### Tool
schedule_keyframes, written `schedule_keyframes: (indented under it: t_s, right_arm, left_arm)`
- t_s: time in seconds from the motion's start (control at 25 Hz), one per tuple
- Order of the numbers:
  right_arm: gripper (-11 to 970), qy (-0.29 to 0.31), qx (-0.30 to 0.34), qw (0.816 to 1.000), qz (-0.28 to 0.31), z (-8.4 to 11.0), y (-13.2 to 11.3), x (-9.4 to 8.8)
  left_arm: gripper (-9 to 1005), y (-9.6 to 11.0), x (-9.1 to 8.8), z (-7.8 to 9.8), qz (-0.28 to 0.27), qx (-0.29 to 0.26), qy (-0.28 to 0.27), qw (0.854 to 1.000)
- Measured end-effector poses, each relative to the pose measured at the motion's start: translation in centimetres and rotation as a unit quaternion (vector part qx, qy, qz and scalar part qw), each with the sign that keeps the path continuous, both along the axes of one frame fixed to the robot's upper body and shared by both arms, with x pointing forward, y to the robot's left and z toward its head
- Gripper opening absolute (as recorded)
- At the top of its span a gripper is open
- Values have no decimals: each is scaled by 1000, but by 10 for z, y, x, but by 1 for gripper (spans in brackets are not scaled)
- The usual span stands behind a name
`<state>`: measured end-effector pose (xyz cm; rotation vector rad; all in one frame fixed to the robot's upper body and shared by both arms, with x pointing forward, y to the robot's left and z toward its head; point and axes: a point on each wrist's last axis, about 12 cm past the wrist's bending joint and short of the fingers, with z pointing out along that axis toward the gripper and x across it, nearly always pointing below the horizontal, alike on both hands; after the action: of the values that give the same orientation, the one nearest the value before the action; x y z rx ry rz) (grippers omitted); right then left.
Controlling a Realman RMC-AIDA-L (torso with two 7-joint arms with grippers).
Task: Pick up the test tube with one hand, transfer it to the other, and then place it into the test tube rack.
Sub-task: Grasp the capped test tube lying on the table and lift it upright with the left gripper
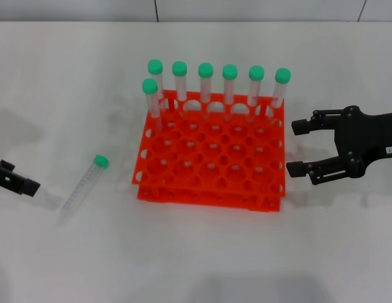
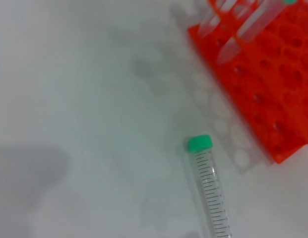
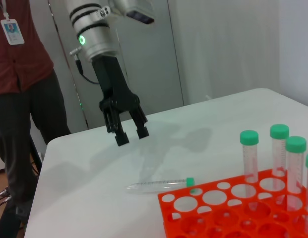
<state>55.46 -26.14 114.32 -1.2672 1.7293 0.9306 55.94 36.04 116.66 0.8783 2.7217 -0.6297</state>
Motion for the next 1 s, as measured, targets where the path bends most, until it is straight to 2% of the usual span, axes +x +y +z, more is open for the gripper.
schedule_keyframes:
  t_s: [0.48, 1.0]
  right_arm:
    - [856, 4, 3, 1000, -1, -3, 1, -3]
    - [856, 6, 5, 1000, 0, -5, 4, -4]
  left_arm:
    - [866, -31, 14, -22, 22, 35, 43, 998]
    - [863, -45, 20, -23, 57, 38, 62, 996]
